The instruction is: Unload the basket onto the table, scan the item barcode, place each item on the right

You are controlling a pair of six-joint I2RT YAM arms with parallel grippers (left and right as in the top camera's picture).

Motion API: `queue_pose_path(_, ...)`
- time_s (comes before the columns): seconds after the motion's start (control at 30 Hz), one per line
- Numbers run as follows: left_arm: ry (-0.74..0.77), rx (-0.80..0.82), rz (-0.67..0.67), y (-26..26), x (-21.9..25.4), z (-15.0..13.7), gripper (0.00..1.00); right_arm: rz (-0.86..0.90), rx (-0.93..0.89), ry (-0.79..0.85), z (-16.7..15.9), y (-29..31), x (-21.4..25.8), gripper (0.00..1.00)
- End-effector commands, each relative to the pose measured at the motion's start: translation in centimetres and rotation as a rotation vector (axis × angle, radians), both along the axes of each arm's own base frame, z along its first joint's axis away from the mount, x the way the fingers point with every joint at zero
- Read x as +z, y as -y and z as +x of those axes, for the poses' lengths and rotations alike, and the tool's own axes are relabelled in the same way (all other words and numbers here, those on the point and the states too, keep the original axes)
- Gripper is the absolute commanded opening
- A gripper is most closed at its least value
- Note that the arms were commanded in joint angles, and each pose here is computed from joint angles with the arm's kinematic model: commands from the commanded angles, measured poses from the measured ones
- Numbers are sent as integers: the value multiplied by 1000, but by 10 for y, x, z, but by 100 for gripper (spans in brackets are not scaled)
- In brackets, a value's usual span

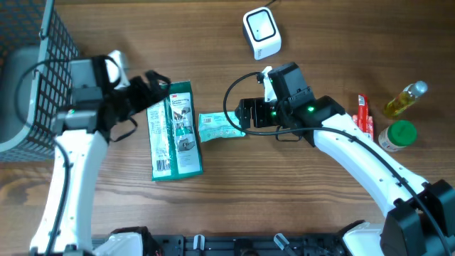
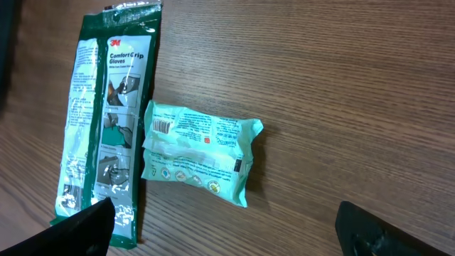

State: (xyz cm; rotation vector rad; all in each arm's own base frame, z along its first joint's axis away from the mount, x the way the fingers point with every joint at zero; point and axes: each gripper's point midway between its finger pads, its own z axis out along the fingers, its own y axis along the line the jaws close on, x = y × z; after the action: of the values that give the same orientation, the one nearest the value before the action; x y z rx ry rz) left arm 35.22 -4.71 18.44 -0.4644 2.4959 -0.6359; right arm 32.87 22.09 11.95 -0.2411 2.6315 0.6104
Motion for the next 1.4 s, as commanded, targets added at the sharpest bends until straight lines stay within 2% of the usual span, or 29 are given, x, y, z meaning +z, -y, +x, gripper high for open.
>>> queue_pose_path(0.0, -56, -97, -38, 31, -15, -3, 20, 4, 18, -11, -1, -3, -4, 100)
queue_pose_path(0.03, -68, -117, -38, 38, -19, -3, 7, 4, 18, -10, -1, -3, -4, 100)
queue_pose_path(0.07, -78, -132, -38, 44, -22, -4, 4, 4, 18, -10, -1, -3, -4, 100)
queue_pose_path(0.23, -150, -181, 17, 66, -48, -9, 4, 2, 19, -11, -1, -3, -4, 100)
queue_pose_path(0.33, -229, -136, 121, 67, -75, -12, 4, 1, 20, -13, -2, -2, -4, 100)
queue_pose_path(0.47, -294, -124, 166, 72, -98, -15, 4, 1, 20, -13, -2, -2, -4, 100)
queue_pose_path(0.8, -426, -127, 194, 74, -149, -19, 4, 0, 20, -13, -2, -2, -5, 100)
queue_pose_path(1.37, -448, -130, 198, 83, -169, -16, 4, 4, 20, -8, -1, -3, -4, 99)
